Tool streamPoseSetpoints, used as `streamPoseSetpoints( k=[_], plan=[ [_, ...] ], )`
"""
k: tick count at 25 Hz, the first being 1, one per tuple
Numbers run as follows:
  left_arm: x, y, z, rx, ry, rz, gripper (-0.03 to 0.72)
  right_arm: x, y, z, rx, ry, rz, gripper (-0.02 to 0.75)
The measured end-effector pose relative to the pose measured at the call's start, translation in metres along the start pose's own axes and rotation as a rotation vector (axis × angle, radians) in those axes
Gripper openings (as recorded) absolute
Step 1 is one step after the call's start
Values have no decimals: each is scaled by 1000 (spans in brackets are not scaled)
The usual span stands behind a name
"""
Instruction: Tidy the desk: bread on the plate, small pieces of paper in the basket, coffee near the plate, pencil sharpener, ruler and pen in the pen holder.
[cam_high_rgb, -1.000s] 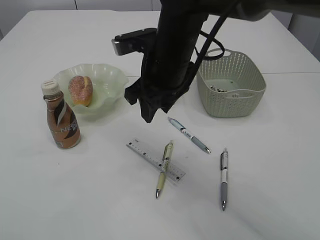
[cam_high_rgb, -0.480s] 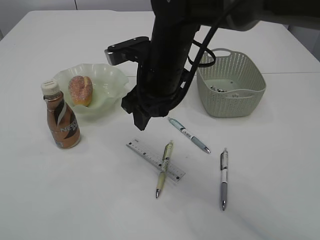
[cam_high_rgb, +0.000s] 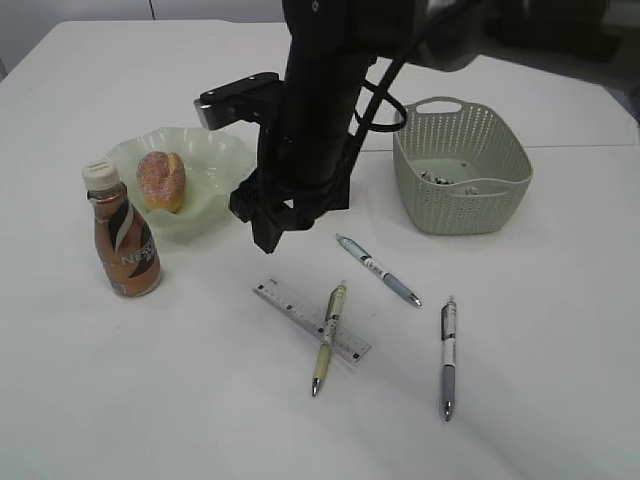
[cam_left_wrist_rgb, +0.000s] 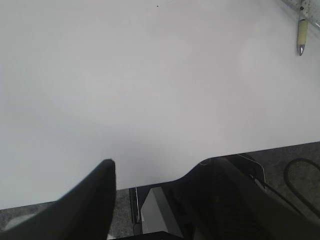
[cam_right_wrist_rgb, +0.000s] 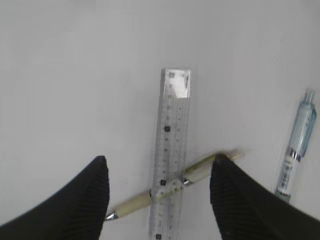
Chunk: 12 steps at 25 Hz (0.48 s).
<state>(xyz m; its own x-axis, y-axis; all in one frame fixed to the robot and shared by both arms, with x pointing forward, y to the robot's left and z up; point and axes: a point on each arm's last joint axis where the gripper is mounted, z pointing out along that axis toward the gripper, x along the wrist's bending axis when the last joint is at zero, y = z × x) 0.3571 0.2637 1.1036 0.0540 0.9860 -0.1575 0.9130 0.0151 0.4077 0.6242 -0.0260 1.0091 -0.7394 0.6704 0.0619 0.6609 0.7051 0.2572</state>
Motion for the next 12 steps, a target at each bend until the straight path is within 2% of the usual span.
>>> streamPoseSetpoints(
  k=[4, 12],
  plan=[
    [0, 0, 0, 0, 0, 0, 445, -3, 10, 13, -10, 1, 10, 500],
    [0, 0, 0, 0, 0, 0, 445, -8, 7, 43, 51, 1, 29, 500]
  ],
)
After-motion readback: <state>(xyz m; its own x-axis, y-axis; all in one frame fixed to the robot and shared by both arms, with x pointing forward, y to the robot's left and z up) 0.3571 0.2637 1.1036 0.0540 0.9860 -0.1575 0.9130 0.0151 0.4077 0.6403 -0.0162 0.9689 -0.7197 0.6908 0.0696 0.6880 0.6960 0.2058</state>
